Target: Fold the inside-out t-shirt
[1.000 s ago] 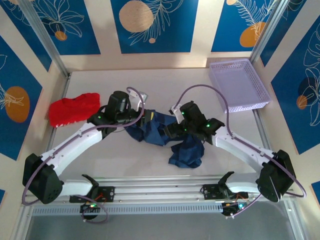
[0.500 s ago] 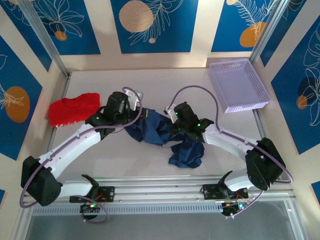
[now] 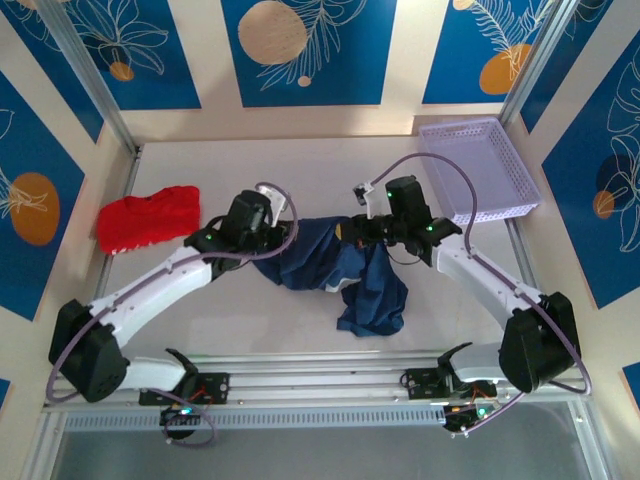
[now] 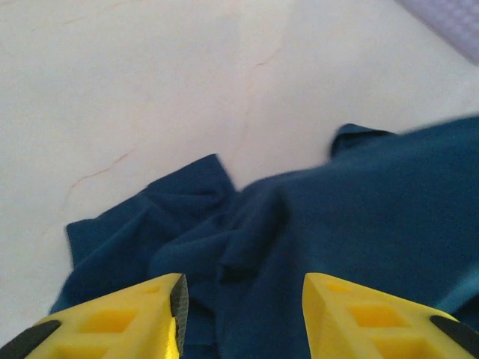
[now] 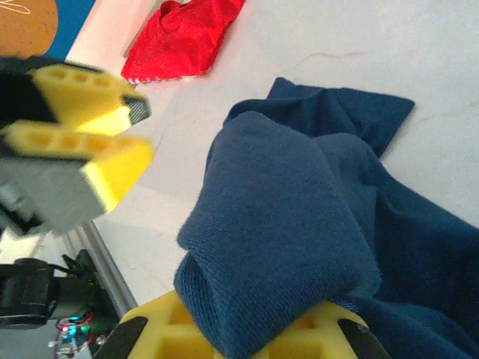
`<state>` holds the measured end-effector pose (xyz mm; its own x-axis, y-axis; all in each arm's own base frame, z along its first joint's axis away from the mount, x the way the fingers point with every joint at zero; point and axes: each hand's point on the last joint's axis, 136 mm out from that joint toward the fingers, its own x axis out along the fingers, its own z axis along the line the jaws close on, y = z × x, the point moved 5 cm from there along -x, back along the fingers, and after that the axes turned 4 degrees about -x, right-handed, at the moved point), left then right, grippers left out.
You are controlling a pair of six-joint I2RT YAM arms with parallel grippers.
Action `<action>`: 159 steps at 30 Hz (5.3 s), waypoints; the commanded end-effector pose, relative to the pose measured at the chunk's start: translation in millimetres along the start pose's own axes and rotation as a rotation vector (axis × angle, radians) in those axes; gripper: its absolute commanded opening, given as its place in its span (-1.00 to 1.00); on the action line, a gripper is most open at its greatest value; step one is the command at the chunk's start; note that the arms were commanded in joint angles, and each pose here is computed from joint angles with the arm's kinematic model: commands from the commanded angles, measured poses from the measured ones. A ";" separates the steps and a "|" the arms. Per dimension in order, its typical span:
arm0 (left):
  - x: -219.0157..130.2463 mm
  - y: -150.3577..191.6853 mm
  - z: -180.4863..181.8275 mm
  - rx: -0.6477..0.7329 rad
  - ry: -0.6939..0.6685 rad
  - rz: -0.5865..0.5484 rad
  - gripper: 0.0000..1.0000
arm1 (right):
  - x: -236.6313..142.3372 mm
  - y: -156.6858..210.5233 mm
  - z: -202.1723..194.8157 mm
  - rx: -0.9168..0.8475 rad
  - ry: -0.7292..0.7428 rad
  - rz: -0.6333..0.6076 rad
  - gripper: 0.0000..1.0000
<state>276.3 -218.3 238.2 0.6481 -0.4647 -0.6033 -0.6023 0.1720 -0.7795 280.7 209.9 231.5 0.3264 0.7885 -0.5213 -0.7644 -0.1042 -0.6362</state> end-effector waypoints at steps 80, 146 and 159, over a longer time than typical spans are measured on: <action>-43.6 -39.9 -65.3 -0.048 0.603 -0.089 -1.00 | 0.6 12.6 36.0 -0.108 -0.048 0.017 -0.26; 11.9 -11.6 -109.8 0.048 0.471 -0.055 0.20 | -69.1 -33.9 30.2 0.188 -0.303 -0.180 -1.00; -25.5 -22.8 -94.7 0.130 0.739 -0.167 -1.00 | -86.4 -29.1 10.0 0.194 -0.176 -0.184 -1.00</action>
<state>245.0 -305.9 250.8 0.3135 -0.8674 -0.3865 -0.5393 0.1725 -0.8243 272.7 155.7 291.8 0.3614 0.8953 -0.2605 -0.8170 0.1694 -0.5513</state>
